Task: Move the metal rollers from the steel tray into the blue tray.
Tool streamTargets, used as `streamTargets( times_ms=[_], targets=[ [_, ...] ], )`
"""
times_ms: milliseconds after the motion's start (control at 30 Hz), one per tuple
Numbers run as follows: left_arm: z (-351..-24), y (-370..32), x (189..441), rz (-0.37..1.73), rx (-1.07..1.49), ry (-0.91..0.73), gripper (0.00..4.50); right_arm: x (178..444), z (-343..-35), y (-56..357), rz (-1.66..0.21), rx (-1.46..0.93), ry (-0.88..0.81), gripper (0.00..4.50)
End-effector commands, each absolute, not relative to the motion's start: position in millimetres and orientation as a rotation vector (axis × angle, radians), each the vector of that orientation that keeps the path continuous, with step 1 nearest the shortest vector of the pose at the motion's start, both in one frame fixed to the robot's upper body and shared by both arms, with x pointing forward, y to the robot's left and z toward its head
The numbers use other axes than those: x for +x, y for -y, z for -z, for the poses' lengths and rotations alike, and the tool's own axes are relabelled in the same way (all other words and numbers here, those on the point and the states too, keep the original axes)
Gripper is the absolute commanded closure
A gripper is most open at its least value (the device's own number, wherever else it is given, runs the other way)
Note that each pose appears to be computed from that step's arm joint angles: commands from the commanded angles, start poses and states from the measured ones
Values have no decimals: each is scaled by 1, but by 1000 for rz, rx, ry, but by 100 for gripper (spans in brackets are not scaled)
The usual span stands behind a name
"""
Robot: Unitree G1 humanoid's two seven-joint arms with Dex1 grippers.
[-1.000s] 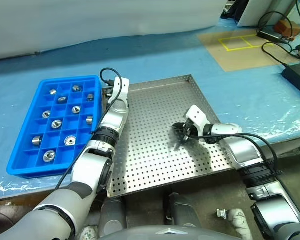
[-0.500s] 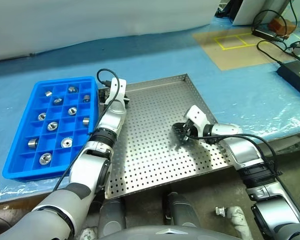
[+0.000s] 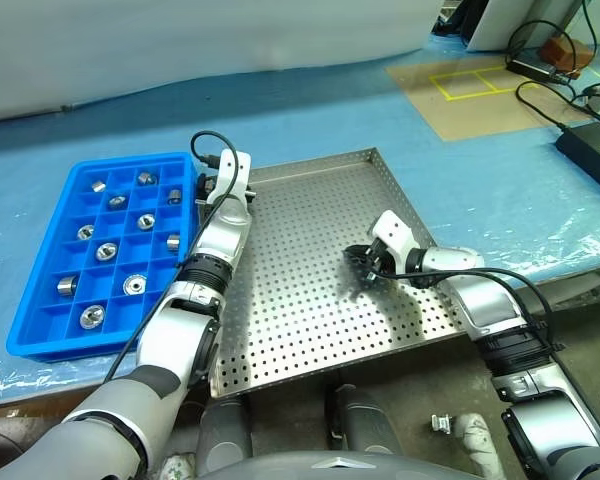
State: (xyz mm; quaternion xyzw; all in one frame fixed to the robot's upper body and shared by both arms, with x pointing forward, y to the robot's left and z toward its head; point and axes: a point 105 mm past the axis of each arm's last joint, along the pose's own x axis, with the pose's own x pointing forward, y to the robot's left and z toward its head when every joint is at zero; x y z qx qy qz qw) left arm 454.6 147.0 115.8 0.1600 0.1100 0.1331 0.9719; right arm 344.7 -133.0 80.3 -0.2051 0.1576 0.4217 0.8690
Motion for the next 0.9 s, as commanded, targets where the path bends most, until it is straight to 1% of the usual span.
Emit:
streamTargets(
  times_ms=[33,200,367,767,900],
  targets=[
    [-123,-153,457,-302,322,-205,3,344,-77,137,-872,-440,-342,450],
    [-110,-156,456,-304,318,-250,3,343,-77,137,-871,-441,-342,450],
    [-103,-146,455,-258,312,-275,3,343,-77,138,-869,-440,-341,450],
    [-111,-114,457,-121,271,-230,3,342,-75,135,-875,-433,-342,450],
    [-112,-111,457,-111,267,-225,3,342,-75,136,-875,-435,-343,450]
  ],
)
